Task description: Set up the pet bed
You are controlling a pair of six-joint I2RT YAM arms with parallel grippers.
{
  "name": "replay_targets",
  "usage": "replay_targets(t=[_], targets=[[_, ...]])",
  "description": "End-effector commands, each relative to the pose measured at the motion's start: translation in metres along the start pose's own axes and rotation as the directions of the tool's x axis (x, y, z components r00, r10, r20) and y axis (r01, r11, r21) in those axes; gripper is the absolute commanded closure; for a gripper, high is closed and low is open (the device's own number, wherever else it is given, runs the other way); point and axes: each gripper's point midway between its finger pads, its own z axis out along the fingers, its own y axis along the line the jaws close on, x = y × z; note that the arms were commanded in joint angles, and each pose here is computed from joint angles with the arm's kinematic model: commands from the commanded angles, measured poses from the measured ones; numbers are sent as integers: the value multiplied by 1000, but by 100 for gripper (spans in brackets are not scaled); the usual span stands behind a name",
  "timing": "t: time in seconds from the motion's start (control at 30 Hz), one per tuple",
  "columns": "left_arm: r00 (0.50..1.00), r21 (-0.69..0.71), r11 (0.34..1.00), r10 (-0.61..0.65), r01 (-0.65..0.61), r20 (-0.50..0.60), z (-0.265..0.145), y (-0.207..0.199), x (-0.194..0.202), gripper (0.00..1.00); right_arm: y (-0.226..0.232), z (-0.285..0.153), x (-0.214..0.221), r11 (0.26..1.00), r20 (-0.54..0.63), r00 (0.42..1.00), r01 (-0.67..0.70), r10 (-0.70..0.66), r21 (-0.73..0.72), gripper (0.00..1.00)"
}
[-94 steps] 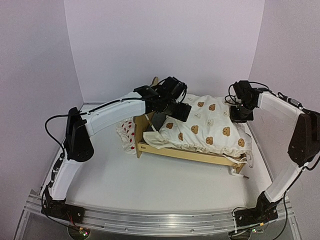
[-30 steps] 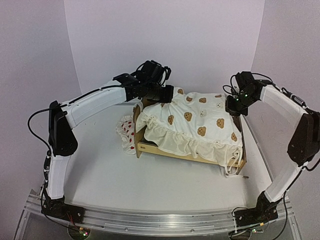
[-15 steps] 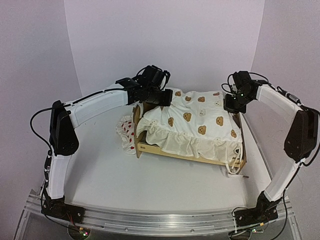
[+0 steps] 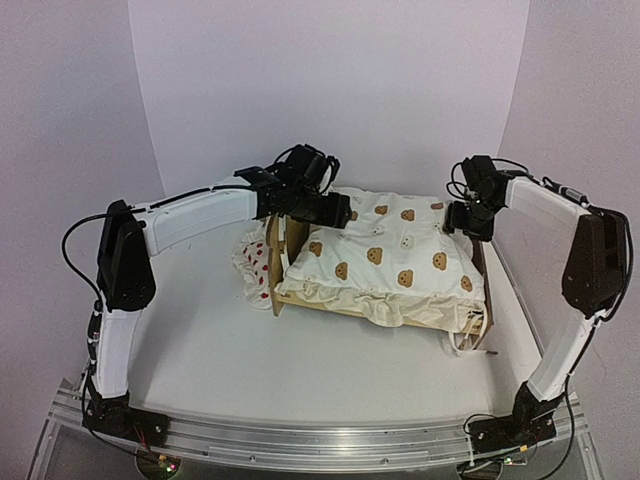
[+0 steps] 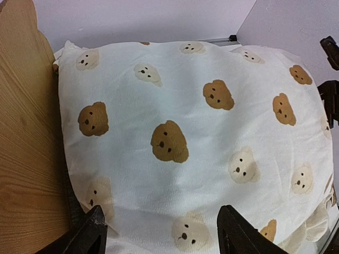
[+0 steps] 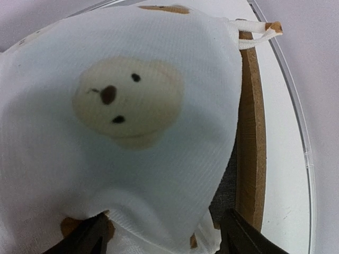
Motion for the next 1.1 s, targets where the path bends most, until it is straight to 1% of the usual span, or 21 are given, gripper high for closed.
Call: replay_targets(t=[0.0, 0.07, 0.13, 0.27, 0.33, 0.4, 0.47, 0.5, 0.57, 0.63, 0.7, 0.77, 0.93, 1.07], targets=[[986, 90, 996, -3, -12, 167, -88, -31, -63, 22, 17, -24, -33, 995, 76, 997, -24, 31, -95, 21], [982, 85, 996, 7, -23, 187, -110, -32, -70, 21, 23, -39, -39, 991, 87, 996, -17, 29, -135, 17], [979, 48, 999, 15, -25, 203, -130, -25, -74, 21, 31, -53, -39, 984, 92, 996, 0, 17, -177, 15], [976, -102, 995, 21, 1, 215, -160, 9, -67, 21, 60, -82, -21, 957, 108, 992, 97, -69, -275, 15], [979, -170, 985, 12, 23, 202, -166, 31, -55, 23, 78, -98, -9, 931, 126, 985, 153, -117, -332, 15], [982, -210, 976, -18, 58, 188, -171, 53, -44, 25, 102, -110, 5, 884, 143, 979, 196, -148, -424, 15], [981, -221, 971, -53, 95, 185, -170, 73, -36, 27, 129, -126, 20, 816, 169, 970, 239, -175, -526, 15], [981, -223, 969, -69, 108, 179, -169, 84, -29, 28, 146, -133, 29, 770, 191, 962, 271, -196, -577, 16], [980, -214, 968, -97, 133, 172, -166, 99, -22, 29, 179, -145, 50, 689, 228, 939, 344, -258, -638, 16], [978, -192, 969, -123, 156, 171, -162, 111, -18, 29, 210, -153, 73, 617, 262, 906, 420, -333, -666, 16], [976, -167, 970, -148, 174, 160, -156, 120, -14, 30, 236, -147, 94, 575, 268, 875, 470, -403, -670, 17], [975, -132, 973, -169, 188, 144, -150, 128, -10, 30, 255, -140, 107, 551, 266, 856, 495, -443, -672, 18], [976, -101, 974, -192, 203, 106, -134, 142, 0, 32, 289, -123, 130, 515, 269, 819, 538, -507, -668, 18], [986, -74, 985, -153, 158, 69, -128, 141, 8, 33, 300, -112, 143, 503, 272, 794, 567, -543, -652, 19]])
